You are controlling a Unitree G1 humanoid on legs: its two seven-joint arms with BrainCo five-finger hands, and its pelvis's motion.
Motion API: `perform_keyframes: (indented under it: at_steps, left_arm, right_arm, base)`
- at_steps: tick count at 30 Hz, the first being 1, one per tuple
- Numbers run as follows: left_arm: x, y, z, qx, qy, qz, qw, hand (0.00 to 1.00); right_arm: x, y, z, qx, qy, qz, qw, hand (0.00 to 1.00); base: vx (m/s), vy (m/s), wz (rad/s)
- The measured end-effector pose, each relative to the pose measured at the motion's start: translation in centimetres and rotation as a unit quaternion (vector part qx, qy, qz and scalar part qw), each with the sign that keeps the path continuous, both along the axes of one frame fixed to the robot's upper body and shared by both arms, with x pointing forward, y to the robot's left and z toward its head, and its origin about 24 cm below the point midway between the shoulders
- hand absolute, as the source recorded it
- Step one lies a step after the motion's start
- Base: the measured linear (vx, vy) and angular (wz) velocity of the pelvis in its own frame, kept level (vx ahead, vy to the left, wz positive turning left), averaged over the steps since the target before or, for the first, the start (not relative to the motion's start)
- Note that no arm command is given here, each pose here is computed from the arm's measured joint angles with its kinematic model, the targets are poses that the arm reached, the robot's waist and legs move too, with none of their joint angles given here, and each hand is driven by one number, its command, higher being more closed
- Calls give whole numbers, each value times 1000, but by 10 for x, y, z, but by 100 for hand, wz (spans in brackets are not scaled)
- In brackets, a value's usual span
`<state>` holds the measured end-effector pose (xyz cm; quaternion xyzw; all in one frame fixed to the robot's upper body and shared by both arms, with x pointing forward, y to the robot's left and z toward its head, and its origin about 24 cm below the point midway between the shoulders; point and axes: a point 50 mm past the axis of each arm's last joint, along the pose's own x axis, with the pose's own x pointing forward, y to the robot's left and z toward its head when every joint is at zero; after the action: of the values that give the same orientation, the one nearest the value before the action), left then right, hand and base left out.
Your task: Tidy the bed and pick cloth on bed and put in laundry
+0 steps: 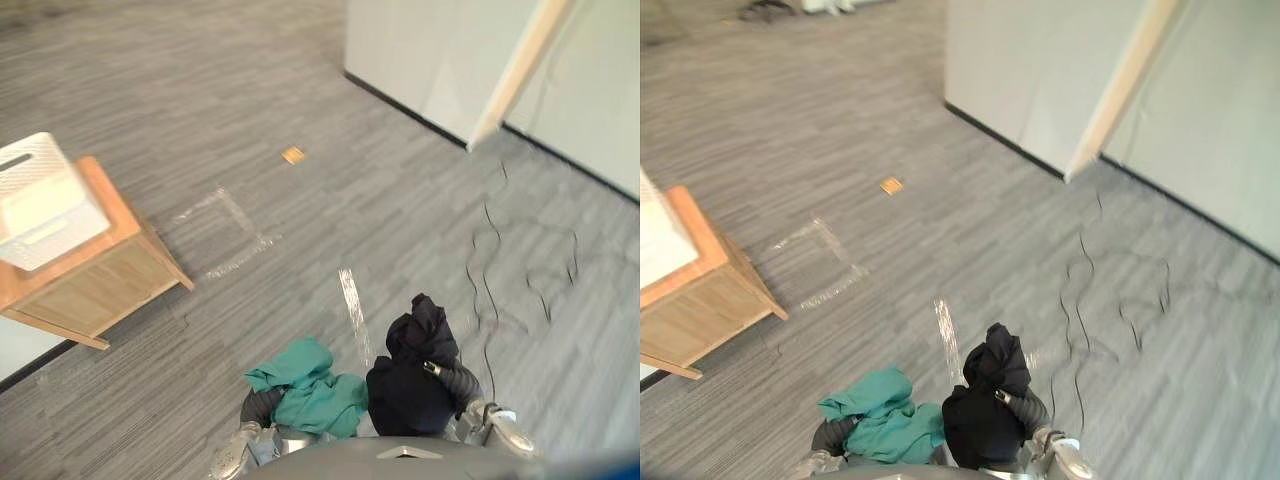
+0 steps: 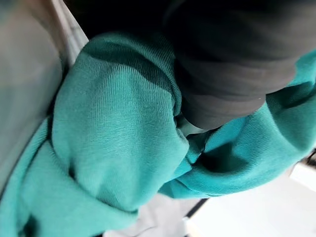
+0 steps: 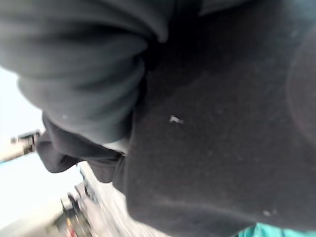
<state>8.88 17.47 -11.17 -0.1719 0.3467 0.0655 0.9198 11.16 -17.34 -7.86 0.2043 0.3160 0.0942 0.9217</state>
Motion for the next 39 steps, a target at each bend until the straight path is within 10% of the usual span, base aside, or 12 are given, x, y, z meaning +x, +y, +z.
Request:
perform_keyframes:
  at_steps: [19,39]
  left_arm:
    - [-2,-22,4,-35,-25,-22,999,100]
    - [26,-13,0,17,-29,-41,999,100]
  right_arm:
    - [45,-26,35,-7,-123,-91,988,100]
    - [-18,10,3,-95,-143,-8,985,100]
  base:
    - [555,-292,83]
    - [453,33,50]
